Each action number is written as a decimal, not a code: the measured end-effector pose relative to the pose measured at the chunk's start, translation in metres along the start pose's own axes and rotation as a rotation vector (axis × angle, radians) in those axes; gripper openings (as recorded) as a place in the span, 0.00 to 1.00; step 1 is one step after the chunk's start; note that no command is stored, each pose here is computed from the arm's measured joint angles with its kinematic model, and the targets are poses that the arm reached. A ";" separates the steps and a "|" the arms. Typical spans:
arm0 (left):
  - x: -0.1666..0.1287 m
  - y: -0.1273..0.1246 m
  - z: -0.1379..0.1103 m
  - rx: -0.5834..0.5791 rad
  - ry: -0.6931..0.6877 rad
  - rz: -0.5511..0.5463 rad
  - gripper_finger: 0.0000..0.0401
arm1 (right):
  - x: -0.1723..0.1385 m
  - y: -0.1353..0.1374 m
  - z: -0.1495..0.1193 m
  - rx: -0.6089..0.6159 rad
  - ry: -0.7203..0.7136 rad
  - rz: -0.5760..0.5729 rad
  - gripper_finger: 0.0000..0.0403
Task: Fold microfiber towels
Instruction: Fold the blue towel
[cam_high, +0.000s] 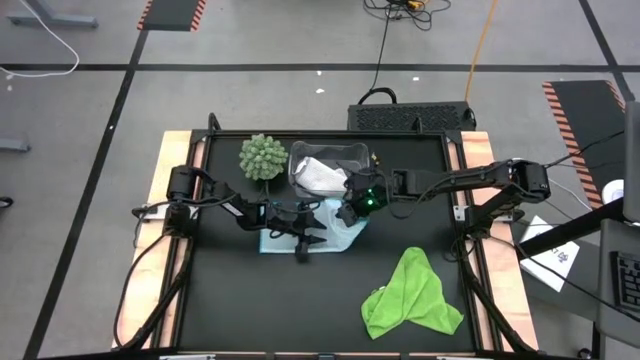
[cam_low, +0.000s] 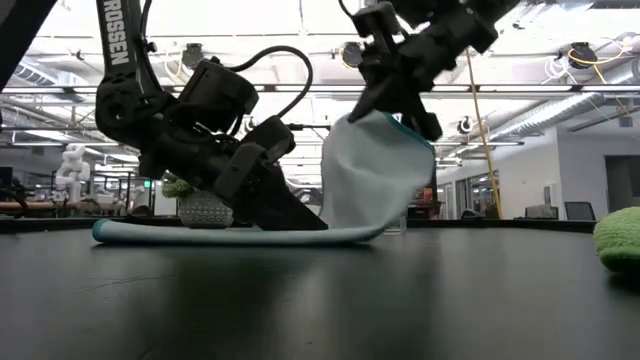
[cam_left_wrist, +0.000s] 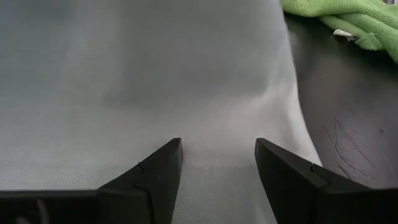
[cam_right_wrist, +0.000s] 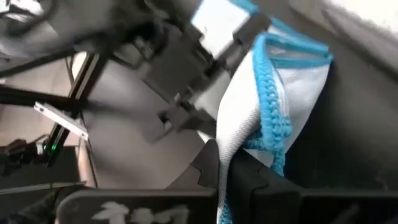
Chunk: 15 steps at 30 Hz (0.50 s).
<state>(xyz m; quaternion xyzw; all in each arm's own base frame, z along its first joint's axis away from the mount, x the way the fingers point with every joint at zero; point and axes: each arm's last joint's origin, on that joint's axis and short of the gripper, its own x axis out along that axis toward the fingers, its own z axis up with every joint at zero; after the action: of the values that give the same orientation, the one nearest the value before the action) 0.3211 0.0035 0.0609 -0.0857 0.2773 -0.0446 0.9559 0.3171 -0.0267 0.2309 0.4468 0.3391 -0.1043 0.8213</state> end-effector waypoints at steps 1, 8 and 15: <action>0.000 0.000 0.000 0.003 0.000 0.000 0.52 | -0.002 0.004 0.003 -0.002 -0.006 0.007 0.00; 0.002 0.001 -0.003 0.013 -0.002 0.000 0.52 | -0.006 0.020 0.016 -0.008 -0.061 0.000 0.00; 0.003 0.006 -0.006 0.013 -0.004 0.002 0.52 | 0.017 0.016 0.019 0.000 -0.031 -0.042 0.00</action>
<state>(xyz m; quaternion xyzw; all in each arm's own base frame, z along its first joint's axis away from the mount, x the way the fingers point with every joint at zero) 0.3209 0.0079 0.0534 -0.0792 0.2753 -0.0455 0.9570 0.3458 -0.0309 0.2377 0.4379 0.3359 -0.1285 0.8240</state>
